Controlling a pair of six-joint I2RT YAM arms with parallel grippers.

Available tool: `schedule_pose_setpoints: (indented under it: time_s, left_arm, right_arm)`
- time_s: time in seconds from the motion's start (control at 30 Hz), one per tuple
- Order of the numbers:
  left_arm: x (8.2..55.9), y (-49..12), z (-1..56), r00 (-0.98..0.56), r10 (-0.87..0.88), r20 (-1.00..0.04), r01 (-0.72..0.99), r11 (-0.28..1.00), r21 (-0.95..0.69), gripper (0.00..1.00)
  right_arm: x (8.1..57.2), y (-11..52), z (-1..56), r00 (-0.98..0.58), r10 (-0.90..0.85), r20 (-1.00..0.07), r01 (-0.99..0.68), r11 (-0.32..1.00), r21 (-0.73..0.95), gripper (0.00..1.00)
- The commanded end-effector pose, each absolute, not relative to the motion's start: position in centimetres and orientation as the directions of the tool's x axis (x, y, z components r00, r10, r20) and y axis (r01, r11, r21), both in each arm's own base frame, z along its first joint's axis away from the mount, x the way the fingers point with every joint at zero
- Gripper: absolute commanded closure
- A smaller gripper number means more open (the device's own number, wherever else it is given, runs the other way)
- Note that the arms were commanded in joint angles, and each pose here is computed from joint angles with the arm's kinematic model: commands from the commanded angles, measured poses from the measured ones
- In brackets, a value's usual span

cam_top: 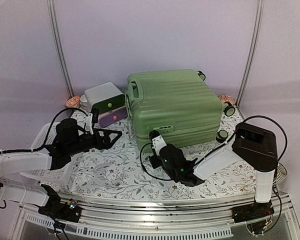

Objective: Open, take out, and arrange the luggage
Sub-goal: Unzip the zipper of the luggage.

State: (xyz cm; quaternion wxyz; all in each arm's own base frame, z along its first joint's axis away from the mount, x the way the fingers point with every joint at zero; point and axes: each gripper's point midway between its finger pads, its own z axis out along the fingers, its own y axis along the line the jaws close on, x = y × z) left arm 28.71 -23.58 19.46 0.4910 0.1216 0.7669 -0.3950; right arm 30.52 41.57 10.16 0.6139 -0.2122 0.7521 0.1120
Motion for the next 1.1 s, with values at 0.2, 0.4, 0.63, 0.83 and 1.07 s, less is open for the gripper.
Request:
schedule_pose_setpoints:
  time_s: [0.2,0.4,0.63,0.83,1.07]
  left_arm:
    - [29.0,-23.9,19.2,-0.509,-0.203,-0.836,0.573,0.645,-0.506,0.06]
    - [29.1,-24.0,19.4,-0.508,-0.203,-0.837,0.574,0.645,-0.505,0.06]
    - [29.3,-24.1,19.5,-0.505,-0.200,-0.840,0.576,0.647,-0.500,0.06]
    - [29.4,-24.3,19.7,-0.506,-0.200,-0.839,0.580,0.641,-0.503,0.06]
    - [29.4,-24.3,19.9,-0.507,-0.204,-0.837,0.580,0.638,-0.507,0.06]
  right_arm:
    - [32.6,32.9,11.7,-0.319,0.001,-0.948,-0.328,0.938,0.111,0.98]
    - [33.5,25.9,10.0,-0.410,0.031,-0.912,-0.174,0.979,0.111,0.98]
    - [34.1,17.0,9.4,-0.426,0.098,-0.899,0.002,0.994,0.107,0.98]
    - [34.7,12.8,9.6,-0.428,0.159,-0.890,0.079,0.987,0.138,0.98]
    - [35.0,11.9,9.4,-0.455,0.199,-0.868,0.138,0.979,0.152,0.93]
